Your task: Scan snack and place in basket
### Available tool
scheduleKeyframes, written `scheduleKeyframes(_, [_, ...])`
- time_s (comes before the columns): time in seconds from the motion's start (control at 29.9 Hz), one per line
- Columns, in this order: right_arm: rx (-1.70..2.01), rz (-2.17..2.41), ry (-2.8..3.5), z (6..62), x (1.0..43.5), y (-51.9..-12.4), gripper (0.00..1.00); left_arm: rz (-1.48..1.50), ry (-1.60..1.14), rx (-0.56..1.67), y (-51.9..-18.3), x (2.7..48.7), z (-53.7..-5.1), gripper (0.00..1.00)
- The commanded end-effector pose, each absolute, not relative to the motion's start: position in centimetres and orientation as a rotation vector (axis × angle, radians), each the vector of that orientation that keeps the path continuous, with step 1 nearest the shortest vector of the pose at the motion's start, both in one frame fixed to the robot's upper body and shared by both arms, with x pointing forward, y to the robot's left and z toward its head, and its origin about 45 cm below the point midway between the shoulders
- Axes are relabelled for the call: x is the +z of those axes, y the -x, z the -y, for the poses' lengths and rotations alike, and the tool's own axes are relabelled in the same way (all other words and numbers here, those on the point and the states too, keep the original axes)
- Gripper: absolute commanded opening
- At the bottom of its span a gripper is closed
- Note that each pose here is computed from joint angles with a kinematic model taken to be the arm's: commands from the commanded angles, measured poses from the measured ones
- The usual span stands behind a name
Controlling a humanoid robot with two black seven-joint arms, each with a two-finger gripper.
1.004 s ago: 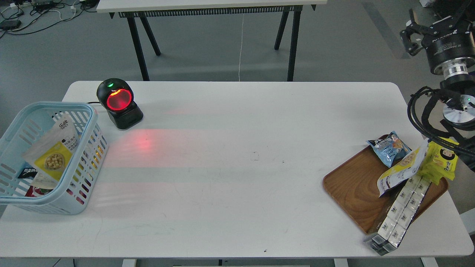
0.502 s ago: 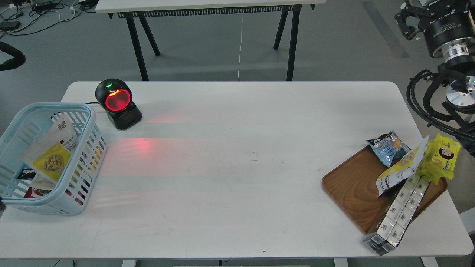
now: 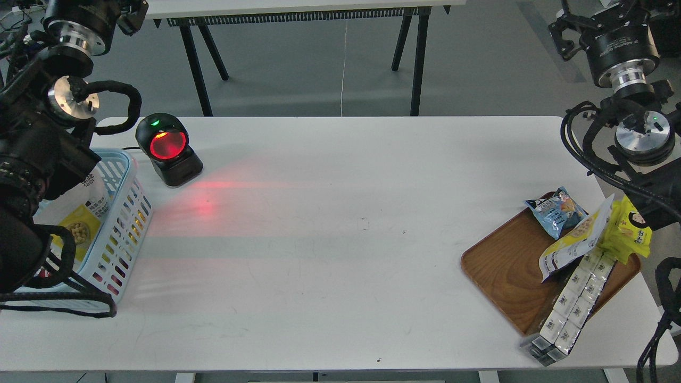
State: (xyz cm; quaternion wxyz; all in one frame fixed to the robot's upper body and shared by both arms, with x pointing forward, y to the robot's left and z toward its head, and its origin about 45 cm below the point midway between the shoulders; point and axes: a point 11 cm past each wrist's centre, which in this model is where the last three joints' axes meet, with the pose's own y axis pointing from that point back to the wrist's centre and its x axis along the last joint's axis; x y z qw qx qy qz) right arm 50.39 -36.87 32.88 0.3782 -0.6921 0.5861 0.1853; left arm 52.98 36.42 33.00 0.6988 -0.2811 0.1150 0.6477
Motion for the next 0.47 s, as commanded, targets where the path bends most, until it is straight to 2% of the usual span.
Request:
scheduleKeyframes(0.0, [0.475, -1.503, 1.764, 37.0, 32.8, -50.4, 0.99, -0.366, 0.670, 1.455, -52.3, 29.5, -35.6, 0.99])
scheduleKeyframes(0.17, [0.474, -1.494, 1.767, 36.9, 32.9, -50.4, 0.99, -0.431, 0.654, 1.457, -51.6, 26.4, -34.3, 0.99])
scheduleKeyframes(0.43, [0.469, -1.488, 1.771, 36.8, 33.2, -50.5, 0.99, -0.429, 0.660, 1.463, -51.6, 26.5, -34.6, 0.99])
